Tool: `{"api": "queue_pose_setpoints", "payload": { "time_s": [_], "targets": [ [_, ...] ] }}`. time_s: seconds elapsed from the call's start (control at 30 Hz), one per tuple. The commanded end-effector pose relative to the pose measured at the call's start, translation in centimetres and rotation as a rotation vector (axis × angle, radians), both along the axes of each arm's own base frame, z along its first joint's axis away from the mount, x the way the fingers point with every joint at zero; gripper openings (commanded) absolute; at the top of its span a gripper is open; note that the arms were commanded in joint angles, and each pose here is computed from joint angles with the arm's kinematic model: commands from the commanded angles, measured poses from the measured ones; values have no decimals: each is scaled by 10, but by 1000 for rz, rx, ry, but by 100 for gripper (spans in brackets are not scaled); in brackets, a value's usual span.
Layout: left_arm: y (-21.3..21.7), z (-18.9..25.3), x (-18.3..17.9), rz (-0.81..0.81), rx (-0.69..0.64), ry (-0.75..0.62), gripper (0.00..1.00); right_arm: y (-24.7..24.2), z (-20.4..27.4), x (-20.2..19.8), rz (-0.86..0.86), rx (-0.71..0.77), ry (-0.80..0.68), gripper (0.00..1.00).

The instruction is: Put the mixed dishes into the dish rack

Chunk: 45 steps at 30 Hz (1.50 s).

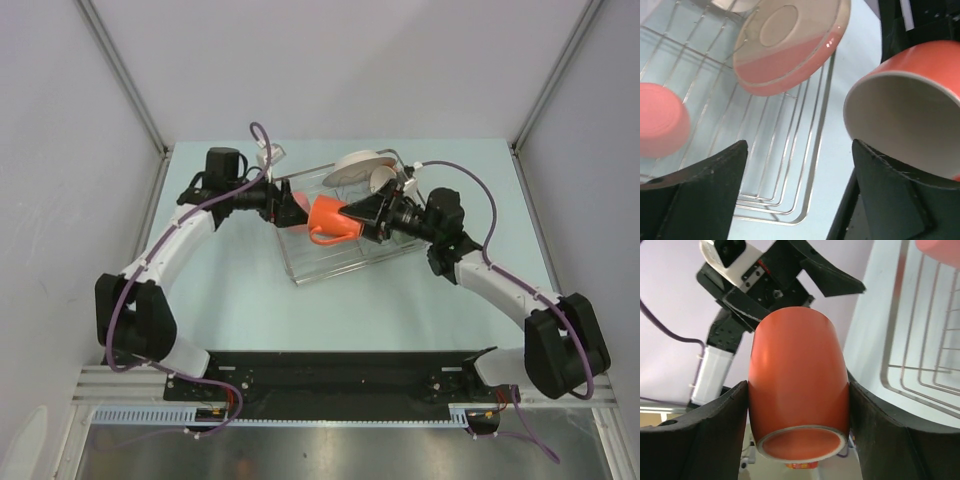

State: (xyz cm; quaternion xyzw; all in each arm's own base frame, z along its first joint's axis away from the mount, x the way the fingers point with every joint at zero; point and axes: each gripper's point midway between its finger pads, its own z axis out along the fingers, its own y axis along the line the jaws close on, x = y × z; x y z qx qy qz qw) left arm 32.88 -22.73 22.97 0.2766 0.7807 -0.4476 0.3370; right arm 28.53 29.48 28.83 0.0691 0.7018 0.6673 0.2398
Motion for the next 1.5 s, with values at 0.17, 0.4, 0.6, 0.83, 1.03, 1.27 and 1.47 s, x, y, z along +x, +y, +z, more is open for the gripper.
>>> {"api": "queue_pose_setpoints", "payload": {
  "time_s": [0.17,0.4,0.6,0.83,1.03,1.27,1.47],
  "targets": [
    [64,25,5,126,33,-65,95,24,30,-15,5,-548,-406,0],
    [84,11,8,208,148,-97,100,50,14,10,-12,-1020,-549,0],
    [104,3,7,265,189,-90,100,64,-10,40,2,-1285,-588,0],
    [139,-14,18,362,229,-90,100,73,-44,54,52,-1370,-572,0],
    [146,-33,21,383,234,-75,100,80,-73,58,120,-1411,-551,0],
    [142,-35,17,361,198,-109,100,84,-109,69,190,-1426,-514,0],
    [146,-37,14,361,190,-93,100,87,-135,78,225,-1424,-475,0]
  ]
}}
